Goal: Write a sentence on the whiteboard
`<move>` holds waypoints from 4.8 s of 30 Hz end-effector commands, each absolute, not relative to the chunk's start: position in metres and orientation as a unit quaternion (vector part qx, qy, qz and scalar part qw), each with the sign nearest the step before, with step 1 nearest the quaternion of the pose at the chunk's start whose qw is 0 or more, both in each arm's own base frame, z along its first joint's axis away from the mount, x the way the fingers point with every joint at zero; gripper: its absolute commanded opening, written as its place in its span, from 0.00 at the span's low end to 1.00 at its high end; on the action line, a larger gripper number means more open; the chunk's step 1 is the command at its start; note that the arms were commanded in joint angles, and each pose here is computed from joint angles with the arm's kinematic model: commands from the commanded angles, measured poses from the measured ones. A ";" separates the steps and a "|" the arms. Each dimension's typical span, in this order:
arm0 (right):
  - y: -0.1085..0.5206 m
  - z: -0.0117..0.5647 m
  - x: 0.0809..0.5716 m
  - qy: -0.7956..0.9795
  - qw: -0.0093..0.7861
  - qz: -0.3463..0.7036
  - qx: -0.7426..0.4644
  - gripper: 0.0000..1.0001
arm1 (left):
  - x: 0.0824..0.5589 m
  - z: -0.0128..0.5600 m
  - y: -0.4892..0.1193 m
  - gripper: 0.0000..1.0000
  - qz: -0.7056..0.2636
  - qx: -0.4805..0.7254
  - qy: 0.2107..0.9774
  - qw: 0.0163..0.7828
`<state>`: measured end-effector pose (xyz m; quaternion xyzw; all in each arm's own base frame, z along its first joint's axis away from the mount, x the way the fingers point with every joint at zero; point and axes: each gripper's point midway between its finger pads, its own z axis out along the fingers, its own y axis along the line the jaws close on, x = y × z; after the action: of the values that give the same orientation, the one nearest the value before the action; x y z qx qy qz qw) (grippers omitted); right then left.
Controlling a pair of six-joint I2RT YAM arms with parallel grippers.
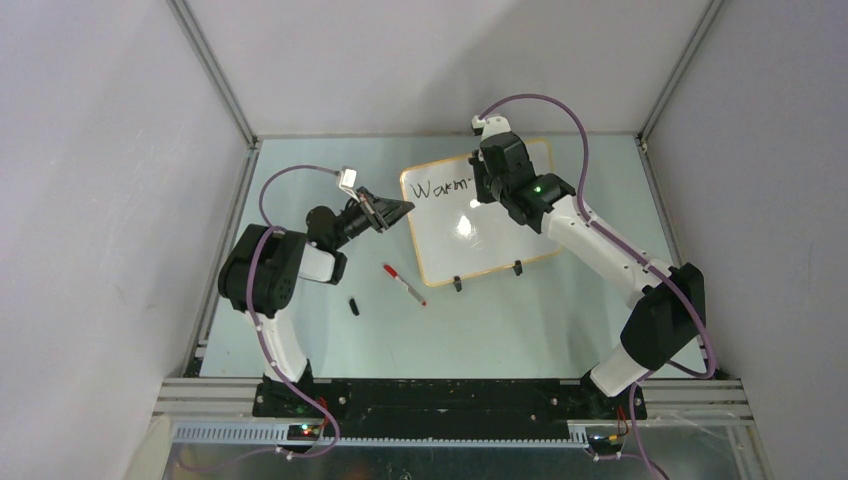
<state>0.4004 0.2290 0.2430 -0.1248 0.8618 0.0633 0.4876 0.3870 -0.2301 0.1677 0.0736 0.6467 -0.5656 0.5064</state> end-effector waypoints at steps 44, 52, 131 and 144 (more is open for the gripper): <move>0.222 0.285 0.392 0.823 0.544 0.118 -0.112 0.00 | 0.388 0.176 -0.234 0.00 -0.561 0.106 0.632 0.525; 0.222 0.281 0.397 0.826 0.541 0.109 -0.112 0.00 | 0.388 0.177 -0.234 0.00 -0.563 0.105 0.630 0.524; 0.215 0.246 0.399 0.861 0.491 0.070 -0.113 0.00 | 0.386 0.180 -0.234 0.00 -0.569 0.106 0.624 0.525; 0.215 0.234 0.388 0.871 0.470 0.076 -0.121 0.00 | 0.385 0.180 -0.234 0.00 -0.570 0.106 0.624 0.525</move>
<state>0.3961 0.2203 0.2380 -0.1225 0.8647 0.0774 0.4810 0.3858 -0.2307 0.1692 0.0724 0.6437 -0.5717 0.5036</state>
